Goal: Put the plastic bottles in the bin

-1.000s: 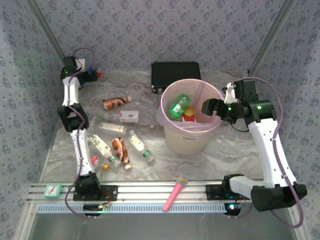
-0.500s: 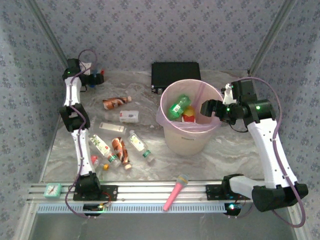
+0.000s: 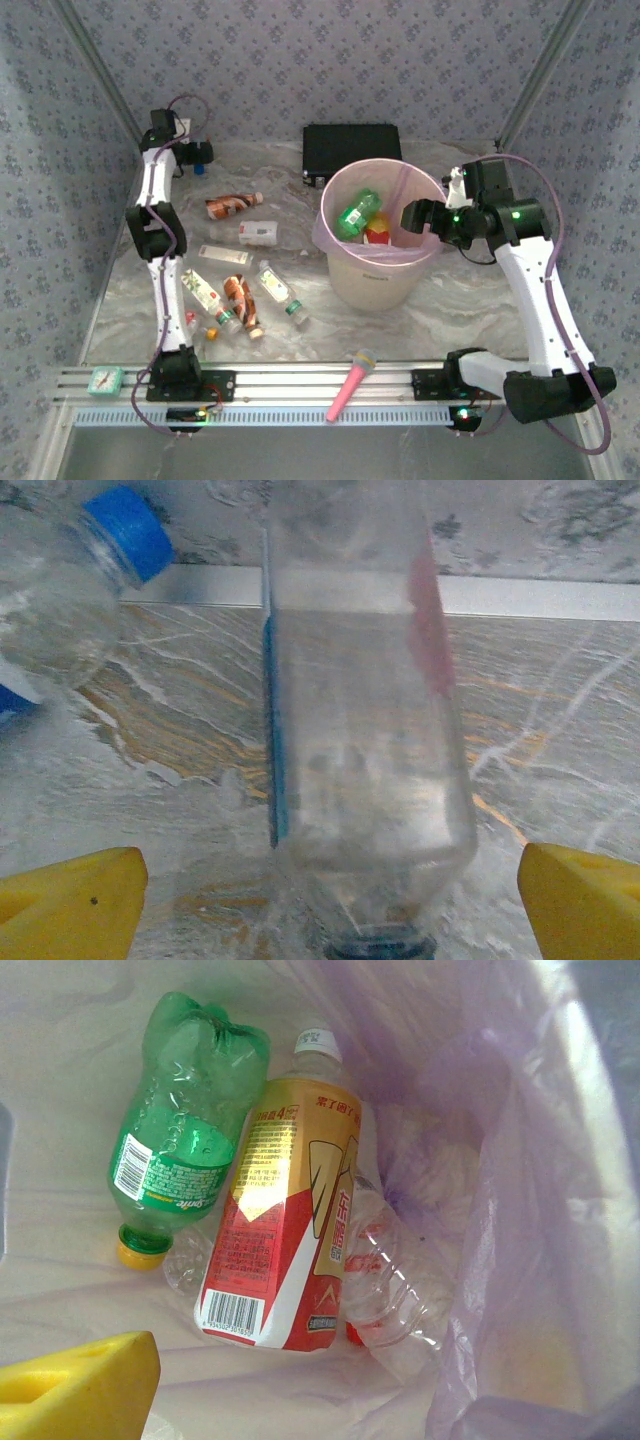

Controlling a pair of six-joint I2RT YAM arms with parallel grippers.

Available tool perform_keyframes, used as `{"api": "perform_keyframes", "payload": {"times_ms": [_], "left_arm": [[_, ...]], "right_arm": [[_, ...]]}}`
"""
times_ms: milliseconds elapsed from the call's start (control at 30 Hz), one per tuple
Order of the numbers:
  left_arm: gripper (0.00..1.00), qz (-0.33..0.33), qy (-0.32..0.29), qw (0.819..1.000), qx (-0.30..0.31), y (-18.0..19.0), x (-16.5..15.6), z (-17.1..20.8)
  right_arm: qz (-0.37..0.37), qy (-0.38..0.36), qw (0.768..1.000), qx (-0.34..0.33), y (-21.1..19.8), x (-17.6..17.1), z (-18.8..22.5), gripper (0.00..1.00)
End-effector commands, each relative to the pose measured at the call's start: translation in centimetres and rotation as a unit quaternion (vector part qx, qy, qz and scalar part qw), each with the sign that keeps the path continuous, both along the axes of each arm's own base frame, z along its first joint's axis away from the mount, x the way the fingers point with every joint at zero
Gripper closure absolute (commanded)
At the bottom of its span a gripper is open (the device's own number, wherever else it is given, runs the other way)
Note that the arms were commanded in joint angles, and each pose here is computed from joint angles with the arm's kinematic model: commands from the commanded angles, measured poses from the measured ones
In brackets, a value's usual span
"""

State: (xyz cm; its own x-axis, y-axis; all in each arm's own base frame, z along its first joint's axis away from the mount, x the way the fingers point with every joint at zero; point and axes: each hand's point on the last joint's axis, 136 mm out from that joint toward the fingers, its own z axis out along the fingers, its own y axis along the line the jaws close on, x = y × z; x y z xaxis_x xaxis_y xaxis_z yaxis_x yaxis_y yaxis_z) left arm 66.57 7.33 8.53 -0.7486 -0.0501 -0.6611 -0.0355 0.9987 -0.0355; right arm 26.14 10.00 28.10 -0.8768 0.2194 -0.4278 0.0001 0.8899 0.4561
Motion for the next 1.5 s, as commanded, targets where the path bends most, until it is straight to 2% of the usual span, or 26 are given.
{"api": "perform_keyframes", "payload": {"times_ms": [0, 300, 700, 900, 1167, 1367, 1467], "left_arm": [[0.05, 0.048, -0.031, 0.998, 0.038, 1.0, 1.2, 1.6], [0.13, 0.038, -0.039, 0.998, 0.006, 0.0, 2.5, -1.2], [0.34, 0.039, -0.023, 0.999, -0.009, -0.6, 2.0, -1.7], [0.51, 0.039, -0.028, 0.999, -0.024, -1.4, 1.5, 0.8], [0.66, 0.046, -0.025, 0.998, -0.033, -1.9, 0.4, 3.2], [0.81, 0.043, -0.005, 0.997, -0.061, -3.2, -1.4, 5.0], [0.89, 0.034, -0.013, 0.996, -0.083, -4.6, -2.9, 7.5]], "right_arm": [[0.007, 0.014, 1.0, -0.003, 0.2, -0.8, 0.0, 0.12], [0.014, 0.013, 1.0, 0.002, 0.8, -0.6, -0.1, 0.12], [0.045, 0.013, 0.999, 0.007, 3.0, -1.0, -0.3, 0.12], [0.039, -0.004, 0.999, 0.01, 3.3, -0.5, 0.1, 0.13], [0.048, -0.009, 0.999, 0.013, 4.1, -0.1, -0.4, 0.13], [0.056, -0.014, 0.998, 0.022, 4.6, 0.0, -0.6, 0.13], [0.053, -0.016, 0.998, 0.023, 4.7, 0.6, -0.6, 0.13]]}}
